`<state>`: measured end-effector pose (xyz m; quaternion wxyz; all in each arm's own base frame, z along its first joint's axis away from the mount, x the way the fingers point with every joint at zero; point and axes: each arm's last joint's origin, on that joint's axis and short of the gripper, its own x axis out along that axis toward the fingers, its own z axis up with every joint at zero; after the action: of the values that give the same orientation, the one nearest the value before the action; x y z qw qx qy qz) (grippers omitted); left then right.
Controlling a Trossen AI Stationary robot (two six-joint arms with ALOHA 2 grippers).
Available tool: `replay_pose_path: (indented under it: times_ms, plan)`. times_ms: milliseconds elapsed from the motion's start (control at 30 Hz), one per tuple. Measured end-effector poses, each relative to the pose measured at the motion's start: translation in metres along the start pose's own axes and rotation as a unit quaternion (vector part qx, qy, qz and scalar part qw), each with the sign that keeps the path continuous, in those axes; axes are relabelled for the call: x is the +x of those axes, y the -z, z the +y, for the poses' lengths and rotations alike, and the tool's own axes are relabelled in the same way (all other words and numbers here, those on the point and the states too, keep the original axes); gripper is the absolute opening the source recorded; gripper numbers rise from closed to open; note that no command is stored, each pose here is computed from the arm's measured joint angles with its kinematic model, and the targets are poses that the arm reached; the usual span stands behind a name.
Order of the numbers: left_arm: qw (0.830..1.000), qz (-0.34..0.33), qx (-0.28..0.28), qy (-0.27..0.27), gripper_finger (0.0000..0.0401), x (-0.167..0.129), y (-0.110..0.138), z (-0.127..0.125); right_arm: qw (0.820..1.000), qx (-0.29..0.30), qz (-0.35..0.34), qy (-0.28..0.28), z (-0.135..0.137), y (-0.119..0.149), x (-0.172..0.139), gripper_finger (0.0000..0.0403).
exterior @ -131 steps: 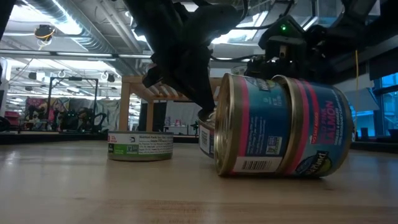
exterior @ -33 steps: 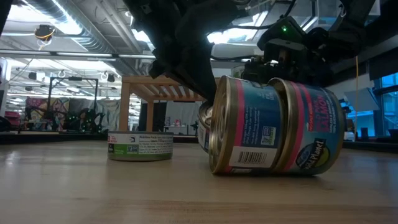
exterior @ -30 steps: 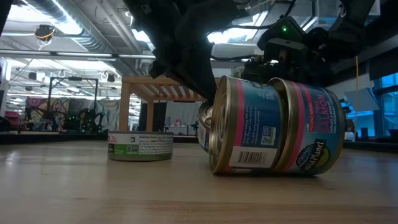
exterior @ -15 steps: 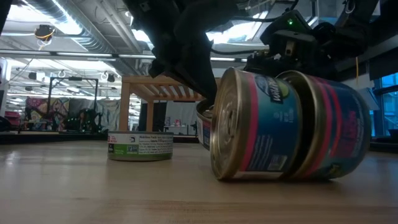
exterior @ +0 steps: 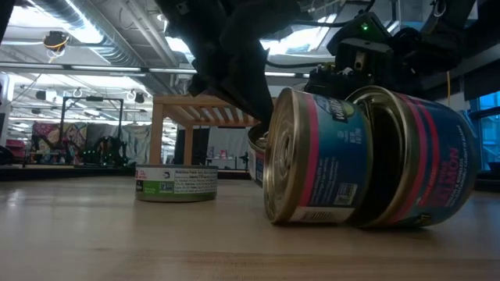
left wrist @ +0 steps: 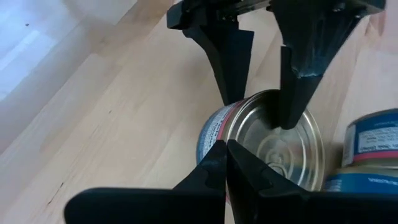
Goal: Stack canned seafood by type on shelf
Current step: Stack the blue-pink tuna can on top of the other blue-pink tuna can on the shelf
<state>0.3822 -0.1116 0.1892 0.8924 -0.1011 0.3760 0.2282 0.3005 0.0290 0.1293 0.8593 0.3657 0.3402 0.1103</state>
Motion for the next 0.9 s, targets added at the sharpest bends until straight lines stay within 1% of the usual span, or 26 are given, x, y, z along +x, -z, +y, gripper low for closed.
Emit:
replay_pose_path:
  times_ms: [167,367,567,733,833,900]
  plan:
    - [1.000,-0.002,0.005,-0.002,0.0000,-0.0004,0.0003,-0.0005,1.000,0.014,0.007,-0.004,0.0001,0.0005,0.0000,0.0243]
    - [1.000,-0.004,0.008,-0.003,0.0000,-0.0013,0.0011,-0.0015,0.999,0.028,0.006,0.025,-0.0032,0.0026,0.0000,0.0243]
    - [1.000,-0.006,0.008,-0.006,0.0000,-0.0015,0.0012,-0.0016,0.999,0.029,0.009,0.026,-0.0034,0.0031,-0.0001,0.0243]
    - [1.000,-0.008,0.009,-0.008,0.0000,-0.0016,0.0014,-0.0017,0.999,0.018,0.003,0.033,-0.0038,0.0027,-0.0001,0.0243]
    - [1.000,-0.008,0.013,-0.008,0.0000,-0.0016,0.0013,-0.0017,0.999,-0.003,-0.006,0.042,-0.0040,0.0018,-0.0001,0.0243]
    - [1.000,-0.009,0.019,-0.008,0.0000,-0.0015,0.0011,-0.0018,0.999,-0.013,-0.013,0.036,-0.0029,0.0003,0.0000,0.0243]
